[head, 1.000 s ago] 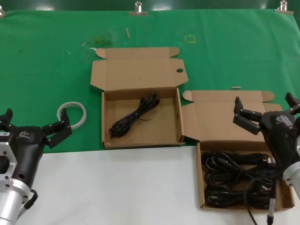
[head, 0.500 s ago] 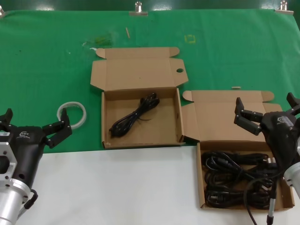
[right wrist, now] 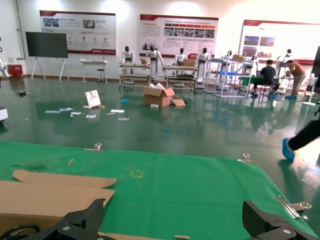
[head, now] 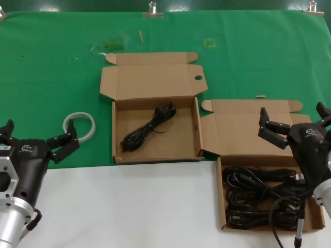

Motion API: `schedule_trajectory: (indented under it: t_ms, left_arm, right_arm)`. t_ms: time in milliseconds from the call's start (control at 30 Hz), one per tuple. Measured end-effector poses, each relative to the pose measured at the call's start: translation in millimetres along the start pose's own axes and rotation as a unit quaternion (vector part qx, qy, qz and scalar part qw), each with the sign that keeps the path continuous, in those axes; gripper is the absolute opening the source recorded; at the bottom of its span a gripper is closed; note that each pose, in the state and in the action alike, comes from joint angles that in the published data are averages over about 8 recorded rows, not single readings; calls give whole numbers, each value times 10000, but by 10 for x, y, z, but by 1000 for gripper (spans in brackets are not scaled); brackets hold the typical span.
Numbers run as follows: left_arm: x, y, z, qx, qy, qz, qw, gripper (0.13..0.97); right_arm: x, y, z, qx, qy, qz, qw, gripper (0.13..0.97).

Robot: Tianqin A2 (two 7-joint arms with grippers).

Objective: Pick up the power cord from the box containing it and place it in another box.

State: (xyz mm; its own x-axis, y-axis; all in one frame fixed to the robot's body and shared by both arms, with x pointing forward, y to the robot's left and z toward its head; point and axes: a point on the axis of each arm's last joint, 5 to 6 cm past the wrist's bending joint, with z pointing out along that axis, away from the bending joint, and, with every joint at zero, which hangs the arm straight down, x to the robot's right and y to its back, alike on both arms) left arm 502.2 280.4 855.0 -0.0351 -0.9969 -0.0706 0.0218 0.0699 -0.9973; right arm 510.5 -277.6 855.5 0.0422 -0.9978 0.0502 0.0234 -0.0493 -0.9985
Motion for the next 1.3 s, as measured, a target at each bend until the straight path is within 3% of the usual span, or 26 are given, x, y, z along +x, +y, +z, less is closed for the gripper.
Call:
schedule_trajectory:
  t_ms: [1300]
  left_arm:
    - [0,0,0,0,0,0,10000,966]
  right_arm:
    - [0,0,0,0,0,0,10000,966]
